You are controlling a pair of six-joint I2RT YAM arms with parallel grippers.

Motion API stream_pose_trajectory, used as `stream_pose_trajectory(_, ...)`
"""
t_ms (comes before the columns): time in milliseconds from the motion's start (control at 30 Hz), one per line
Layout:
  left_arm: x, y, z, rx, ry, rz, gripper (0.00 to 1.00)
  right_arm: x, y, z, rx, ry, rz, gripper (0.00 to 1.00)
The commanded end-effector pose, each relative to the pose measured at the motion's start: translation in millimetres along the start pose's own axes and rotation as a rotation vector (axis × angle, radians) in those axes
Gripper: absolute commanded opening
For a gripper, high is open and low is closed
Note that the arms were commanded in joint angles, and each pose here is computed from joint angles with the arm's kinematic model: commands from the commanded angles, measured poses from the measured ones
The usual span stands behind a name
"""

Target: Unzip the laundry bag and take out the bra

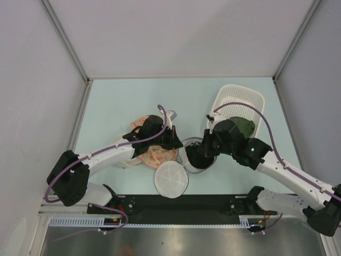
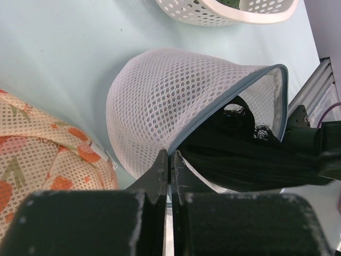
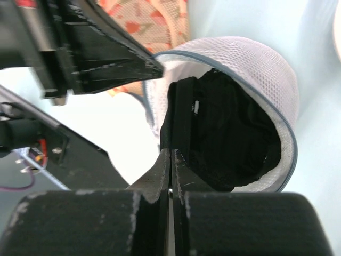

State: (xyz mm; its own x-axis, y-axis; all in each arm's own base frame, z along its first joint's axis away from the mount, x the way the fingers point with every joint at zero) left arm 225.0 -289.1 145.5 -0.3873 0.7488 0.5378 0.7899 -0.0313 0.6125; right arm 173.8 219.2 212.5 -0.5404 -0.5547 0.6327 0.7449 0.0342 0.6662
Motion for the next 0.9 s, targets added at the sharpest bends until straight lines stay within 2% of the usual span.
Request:
stream_pose_trajectory(0,-2.1,12.2,-7.1,-0.004,-0.031,-0.025,0.00,32.3,30.5,27.1,-0.028,0.159,-0.118,0.00)
stream_pose_trajectory(333,-5.8,13.9,-7.1,-0.005,-0.038,-0.032,0.00,82.3,62.8,42.0,-0.034,0.290,-0.255,0.00)
stream_pose_trajectory(533,-5.4,13.5,-6.1,-0.004,-0.034,-0.032,0.00,101.4,83.7,33.0,0.009,0.236,-0.324,0.00)
stream_pose_trajectory(867,-5.5,13.5,-4.7,-0.006,-0.026,-0.033,0.00,138.8,124.5,39.0,0.068,0.258,-0.440,0.00)
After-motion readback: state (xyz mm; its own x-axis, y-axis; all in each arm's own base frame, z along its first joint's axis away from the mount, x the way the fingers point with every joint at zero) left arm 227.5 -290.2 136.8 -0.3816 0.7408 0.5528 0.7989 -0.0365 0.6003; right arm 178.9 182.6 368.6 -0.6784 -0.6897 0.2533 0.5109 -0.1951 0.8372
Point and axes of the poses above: each gripper's point midway between its finger pads, its own x axis back along the fingers, its own z axis along the line the jaws close on, y = z × x, the point moved 3 cm from there along x, back along the fingers, and after that the axes turned 1 degree about x, right-handed, at the moved point
